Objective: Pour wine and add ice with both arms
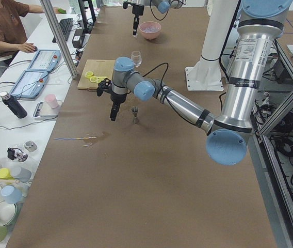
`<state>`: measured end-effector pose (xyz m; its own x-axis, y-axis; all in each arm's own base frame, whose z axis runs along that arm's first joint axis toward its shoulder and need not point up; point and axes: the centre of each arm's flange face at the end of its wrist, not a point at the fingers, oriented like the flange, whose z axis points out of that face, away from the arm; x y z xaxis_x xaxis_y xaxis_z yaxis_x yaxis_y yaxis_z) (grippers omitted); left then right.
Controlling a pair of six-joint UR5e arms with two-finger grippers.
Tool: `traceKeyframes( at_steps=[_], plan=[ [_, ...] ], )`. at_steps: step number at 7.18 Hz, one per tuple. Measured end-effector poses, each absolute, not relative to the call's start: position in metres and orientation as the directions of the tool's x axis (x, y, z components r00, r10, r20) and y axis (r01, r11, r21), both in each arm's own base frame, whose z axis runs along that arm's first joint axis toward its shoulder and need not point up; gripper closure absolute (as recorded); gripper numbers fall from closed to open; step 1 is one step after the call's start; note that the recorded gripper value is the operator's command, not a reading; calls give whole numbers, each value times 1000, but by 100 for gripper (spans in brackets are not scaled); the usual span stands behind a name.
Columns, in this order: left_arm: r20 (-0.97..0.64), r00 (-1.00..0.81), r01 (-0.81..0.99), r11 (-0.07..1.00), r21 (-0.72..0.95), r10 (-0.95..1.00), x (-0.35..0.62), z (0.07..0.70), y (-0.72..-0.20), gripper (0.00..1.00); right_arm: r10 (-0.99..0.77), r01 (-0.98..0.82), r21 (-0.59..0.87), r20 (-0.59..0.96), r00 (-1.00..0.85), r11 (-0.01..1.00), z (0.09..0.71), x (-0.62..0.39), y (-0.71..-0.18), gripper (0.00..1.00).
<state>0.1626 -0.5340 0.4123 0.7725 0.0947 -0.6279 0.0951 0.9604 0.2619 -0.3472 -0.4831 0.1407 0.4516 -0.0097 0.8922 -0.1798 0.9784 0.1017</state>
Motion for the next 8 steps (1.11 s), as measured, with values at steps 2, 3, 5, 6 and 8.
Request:
traceKeyframes(
  at_steps=[2,3,5,6,8],
  plan=[
    [-627,773,94,962,257,92,164,417,-536,1,-27,-191,131,885,465,973,130,-377,-478,100],
    [-627,774,94,962,255,91,164,418,-536,1,-35,-191,138,887,461,972,127,-392,-479,100],
    [-624,776,93,964,251,88,165,423,-538,1,-35,-215,145,895,444,966,124,-419,-480,100],
    [-624,777,92,964,250,87,165,423,-539,1,-37,-220,149,896,442,964,123,-427,-477,100],
    [-624,776,92,964,250,88,165,422,-539,1,-41,-219,151,898,439,964,121,-434,-472,13]
  ],
)
